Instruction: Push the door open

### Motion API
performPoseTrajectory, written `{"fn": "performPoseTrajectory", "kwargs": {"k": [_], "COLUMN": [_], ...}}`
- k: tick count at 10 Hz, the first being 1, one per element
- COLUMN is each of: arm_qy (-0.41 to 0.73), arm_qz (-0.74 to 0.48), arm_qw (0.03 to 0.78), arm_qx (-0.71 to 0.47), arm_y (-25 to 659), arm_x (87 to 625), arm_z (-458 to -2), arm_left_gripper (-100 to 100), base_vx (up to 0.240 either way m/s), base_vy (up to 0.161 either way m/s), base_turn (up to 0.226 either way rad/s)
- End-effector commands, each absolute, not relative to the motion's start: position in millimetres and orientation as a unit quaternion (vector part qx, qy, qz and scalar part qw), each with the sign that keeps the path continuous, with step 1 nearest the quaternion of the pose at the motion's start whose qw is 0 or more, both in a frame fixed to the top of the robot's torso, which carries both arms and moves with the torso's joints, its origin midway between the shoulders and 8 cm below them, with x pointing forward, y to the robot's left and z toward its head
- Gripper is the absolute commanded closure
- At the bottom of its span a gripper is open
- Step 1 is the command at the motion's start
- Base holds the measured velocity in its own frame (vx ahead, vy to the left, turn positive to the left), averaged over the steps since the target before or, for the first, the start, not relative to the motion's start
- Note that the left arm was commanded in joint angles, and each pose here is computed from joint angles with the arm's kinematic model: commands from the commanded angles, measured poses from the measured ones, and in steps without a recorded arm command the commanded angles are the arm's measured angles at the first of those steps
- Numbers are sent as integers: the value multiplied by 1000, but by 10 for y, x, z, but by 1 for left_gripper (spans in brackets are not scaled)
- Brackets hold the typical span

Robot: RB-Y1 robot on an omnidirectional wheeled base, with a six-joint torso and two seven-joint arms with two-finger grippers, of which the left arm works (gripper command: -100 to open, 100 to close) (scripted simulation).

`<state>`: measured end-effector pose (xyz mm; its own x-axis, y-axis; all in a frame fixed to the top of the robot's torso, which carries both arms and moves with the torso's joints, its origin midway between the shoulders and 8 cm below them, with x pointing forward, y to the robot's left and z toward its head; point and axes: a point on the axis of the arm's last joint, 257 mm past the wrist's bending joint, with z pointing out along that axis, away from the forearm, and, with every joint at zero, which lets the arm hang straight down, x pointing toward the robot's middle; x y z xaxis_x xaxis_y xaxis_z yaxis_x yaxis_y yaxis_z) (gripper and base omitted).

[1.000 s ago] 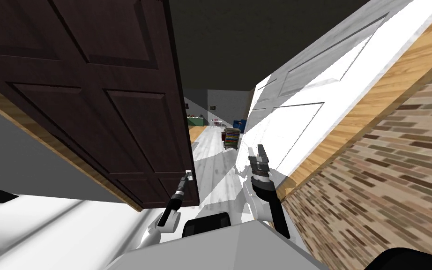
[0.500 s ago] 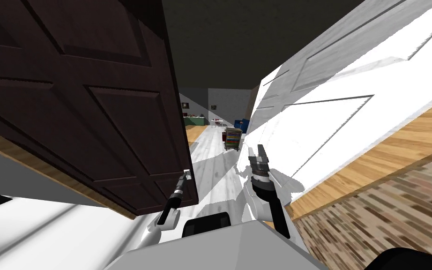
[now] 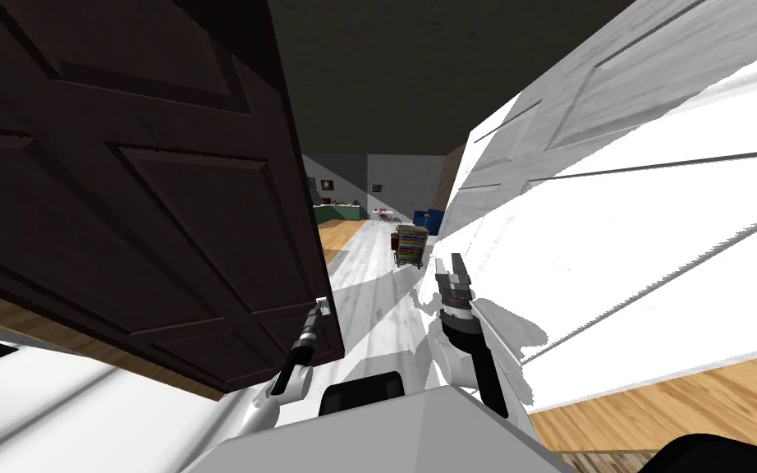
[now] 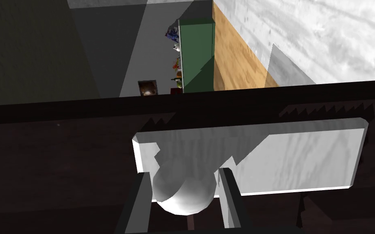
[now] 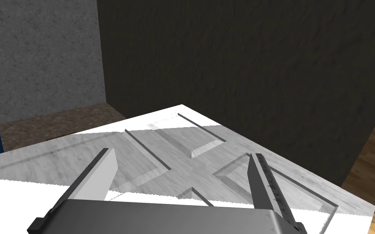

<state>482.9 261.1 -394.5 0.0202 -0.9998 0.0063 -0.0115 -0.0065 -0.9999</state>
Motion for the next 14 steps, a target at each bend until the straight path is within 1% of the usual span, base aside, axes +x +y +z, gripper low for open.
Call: {"fn": "performPoseTrajectory", "kwargs": {"k": [1, 5, 9, 14], "arm_qy": [484, 467, 455, 440], "arm_qz": [-484, -466, -455, -440], "arm_qw": [516, 532, 542, 554], "arm_qx": [-515, -531, -541, -554], "arm_y": [2840, 3100, 3267, 3481], "arm_x": [4838, 4819, 4797, 4759], "arm_z": [-3912, -3911, -3911, -3914], "arm_left_gripper": [100, 100, 100, 100], "base_vx": [197, 187, 134, 178], "base_vy": [-111, -86, -60, -73], "base_turn": [80, 60, 37, 52]}}
